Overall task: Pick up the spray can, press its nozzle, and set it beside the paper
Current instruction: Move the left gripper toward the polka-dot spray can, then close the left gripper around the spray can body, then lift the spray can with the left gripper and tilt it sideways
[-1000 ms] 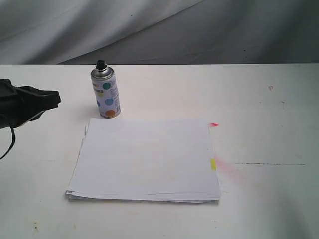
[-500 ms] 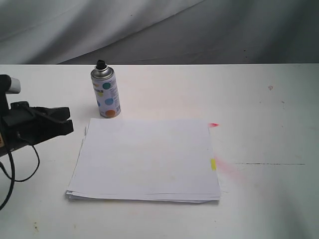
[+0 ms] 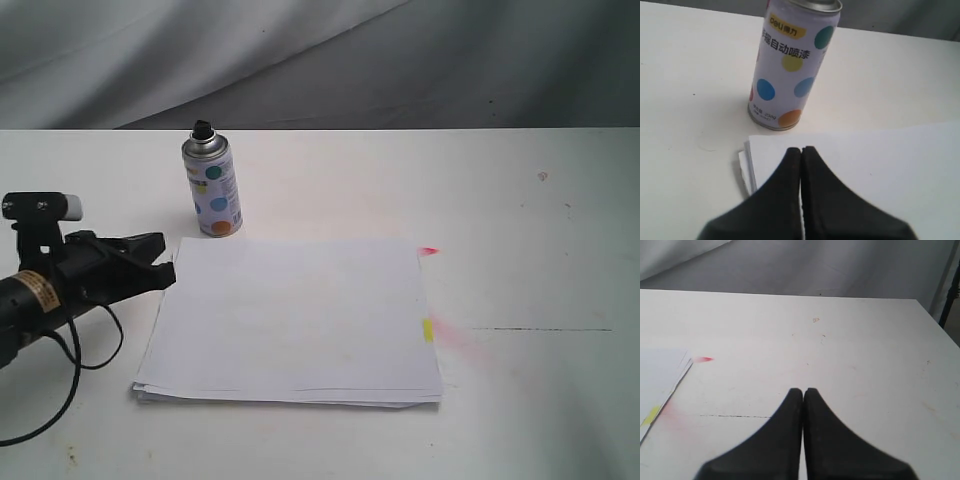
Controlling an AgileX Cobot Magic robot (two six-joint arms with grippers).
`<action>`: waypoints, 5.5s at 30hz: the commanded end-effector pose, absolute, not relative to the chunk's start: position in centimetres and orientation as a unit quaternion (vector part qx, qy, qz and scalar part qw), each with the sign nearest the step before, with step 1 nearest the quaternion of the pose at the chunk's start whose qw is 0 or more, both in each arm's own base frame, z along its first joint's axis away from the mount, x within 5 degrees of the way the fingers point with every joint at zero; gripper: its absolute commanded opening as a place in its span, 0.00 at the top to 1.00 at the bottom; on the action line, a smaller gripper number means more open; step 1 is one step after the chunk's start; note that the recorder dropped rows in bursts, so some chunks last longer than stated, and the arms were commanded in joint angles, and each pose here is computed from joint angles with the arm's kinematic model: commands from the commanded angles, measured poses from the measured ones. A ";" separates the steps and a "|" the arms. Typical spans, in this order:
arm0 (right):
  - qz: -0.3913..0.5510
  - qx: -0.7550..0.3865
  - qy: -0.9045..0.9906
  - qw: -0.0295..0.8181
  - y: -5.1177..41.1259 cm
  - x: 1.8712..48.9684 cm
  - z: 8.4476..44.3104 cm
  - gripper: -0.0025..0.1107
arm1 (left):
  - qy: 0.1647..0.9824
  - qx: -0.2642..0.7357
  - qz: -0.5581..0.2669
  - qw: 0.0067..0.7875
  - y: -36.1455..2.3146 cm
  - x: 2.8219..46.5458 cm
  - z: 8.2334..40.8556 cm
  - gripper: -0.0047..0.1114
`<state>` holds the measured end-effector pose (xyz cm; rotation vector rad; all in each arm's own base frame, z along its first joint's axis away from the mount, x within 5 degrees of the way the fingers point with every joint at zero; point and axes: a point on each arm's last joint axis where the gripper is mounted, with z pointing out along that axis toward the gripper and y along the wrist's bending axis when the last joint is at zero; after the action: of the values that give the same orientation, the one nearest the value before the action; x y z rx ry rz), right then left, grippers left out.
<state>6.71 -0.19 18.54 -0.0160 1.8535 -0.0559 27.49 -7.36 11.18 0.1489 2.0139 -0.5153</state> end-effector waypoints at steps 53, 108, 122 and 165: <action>-0.023 0.000 0.799 0.600 -0.2 6.7 18.5 0.98 | 0.815 0.115 -0.214 0.525 -9.1 33.7 8.7 0.07; -0.023 0.000 0.799 0.600 -0.2 6.7 18.5 0.98 | 0.799 0.068 -0.153 0.578 -11.8 41.3 7.0 0.25; -0.023 0.000 0.799 0.600 -0.2 6.7 18.5 0.98 | 0.794 0.063 -0.154 0.585 -11.7 41.4 7.4 0.96; -0.023 0.000 0.799 0.600 -0.2 6.7 18.5 0.98 | 0.794 0.345 -0.089 0.492 -19.5 28.7 26.0 0.96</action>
<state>6.71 -0.19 18.54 -0.0160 1.8535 -0.0559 28.98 -19.27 25.47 0.8511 1.9811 -0.1854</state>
